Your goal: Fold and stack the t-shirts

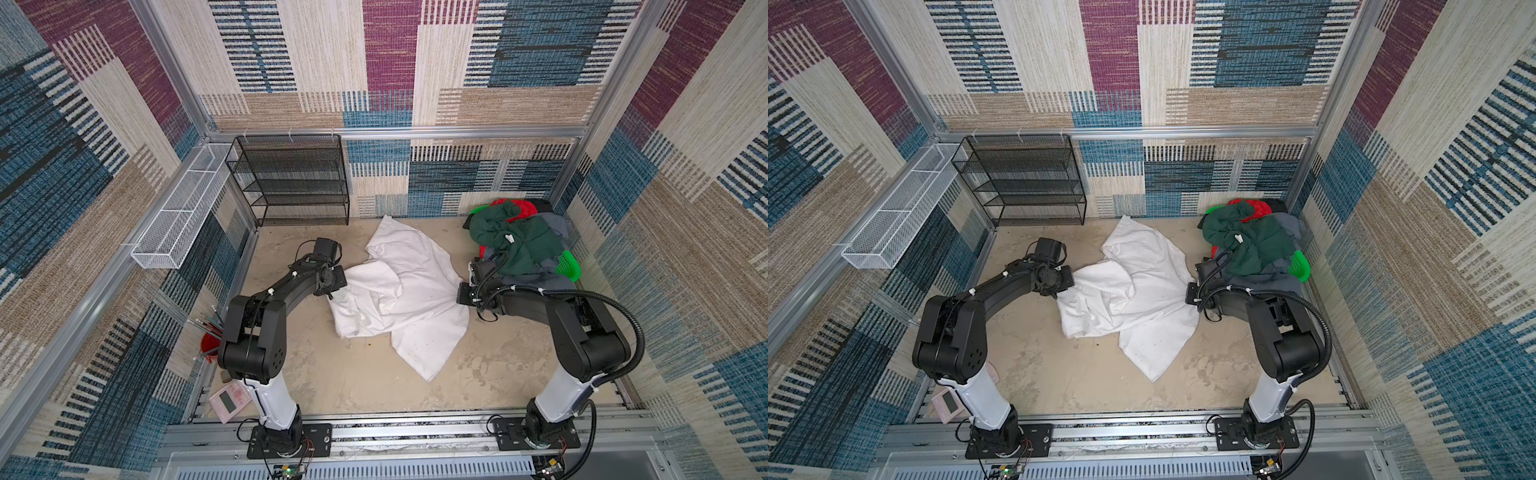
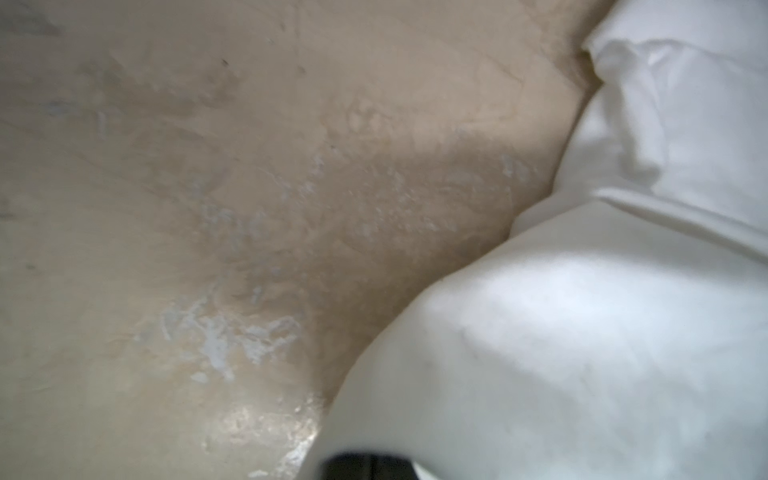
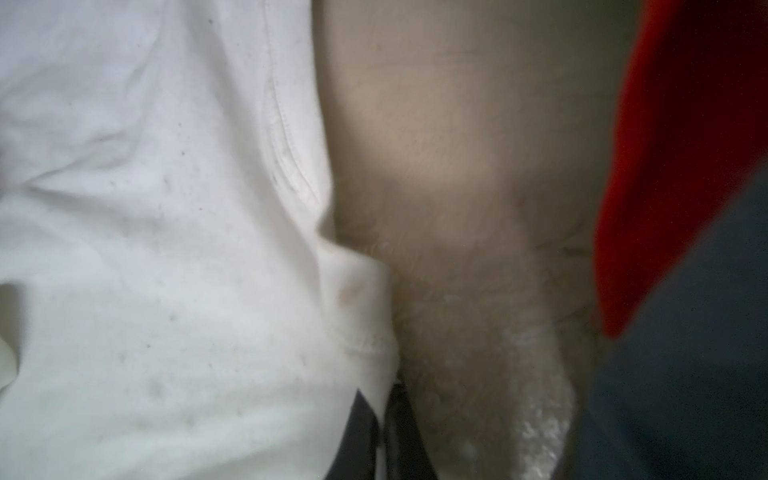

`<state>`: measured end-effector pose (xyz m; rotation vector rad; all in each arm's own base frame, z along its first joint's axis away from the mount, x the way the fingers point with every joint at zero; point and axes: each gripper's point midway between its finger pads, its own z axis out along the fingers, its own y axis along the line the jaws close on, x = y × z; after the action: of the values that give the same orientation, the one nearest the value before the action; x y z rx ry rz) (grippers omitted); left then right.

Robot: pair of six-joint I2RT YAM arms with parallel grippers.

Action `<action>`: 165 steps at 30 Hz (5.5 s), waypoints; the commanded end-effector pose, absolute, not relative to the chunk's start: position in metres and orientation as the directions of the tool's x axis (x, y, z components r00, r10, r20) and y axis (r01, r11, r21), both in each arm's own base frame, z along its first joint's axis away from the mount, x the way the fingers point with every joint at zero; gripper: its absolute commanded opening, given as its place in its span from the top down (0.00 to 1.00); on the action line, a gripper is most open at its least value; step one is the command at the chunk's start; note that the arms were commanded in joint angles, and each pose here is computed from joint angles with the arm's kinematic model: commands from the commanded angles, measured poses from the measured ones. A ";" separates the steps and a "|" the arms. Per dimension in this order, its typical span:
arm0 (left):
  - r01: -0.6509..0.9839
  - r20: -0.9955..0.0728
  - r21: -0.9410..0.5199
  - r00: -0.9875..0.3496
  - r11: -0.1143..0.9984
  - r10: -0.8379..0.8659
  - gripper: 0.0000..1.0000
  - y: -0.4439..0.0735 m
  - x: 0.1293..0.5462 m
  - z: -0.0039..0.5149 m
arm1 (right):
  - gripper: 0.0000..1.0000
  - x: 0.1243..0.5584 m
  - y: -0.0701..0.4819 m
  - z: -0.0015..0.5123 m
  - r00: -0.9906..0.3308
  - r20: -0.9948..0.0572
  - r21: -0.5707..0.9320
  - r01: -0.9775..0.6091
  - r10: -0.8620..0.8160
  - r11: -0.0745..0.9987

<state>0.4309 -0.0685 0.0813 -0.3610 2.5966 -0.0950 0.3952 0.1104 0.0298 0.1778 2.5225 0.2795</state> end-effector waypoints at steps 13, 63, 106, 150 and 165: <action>-0.218 -0.598 0.012 -0.784 0.976 -0.168 0.43 -0.042 0.448 0.142 | 1.00 0.390 0.105 0.054 -0.796 -0.567 0.239 0.086 0.211 0.967; 0.257 -0.408 -0.035 -0.886 0.966 0.221 0.99 -0.241 0.412 0.056 | 1.00 0.335 0.101 0.072 -0.758 -0.584 0.358 0.081 0.290 0.930; 0.046 -0.606 0.047 -0.793 0.998 0.065 0.20 -0.138 0.400 0.127 | 0.04 0.317 0.087 0.074 -0.751 -0.556 0.355 0.173 0.356 0.919; -0.039 -0.374 0.145 -0.927 0.989 0.018 0.52 -0.097 0.304 0.029 | 0.10 0.336 0.150 0.039 -0.828 -0.513 0.350 0.040 0.228 0.936; -0.071 -0.379 0.190 -0.925 0.979 0.006 0.68 -0.081 0.307 0.031 | 0.53 0.327 0.144 0.016 -0.849 -0.468 0.330 0.089 0.245 0.940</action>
<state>0.3094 -0.0875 0.0272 -0.0253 2.7371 0.2569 0.3419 0.1505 0.0303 0.1945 2.4992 0.4398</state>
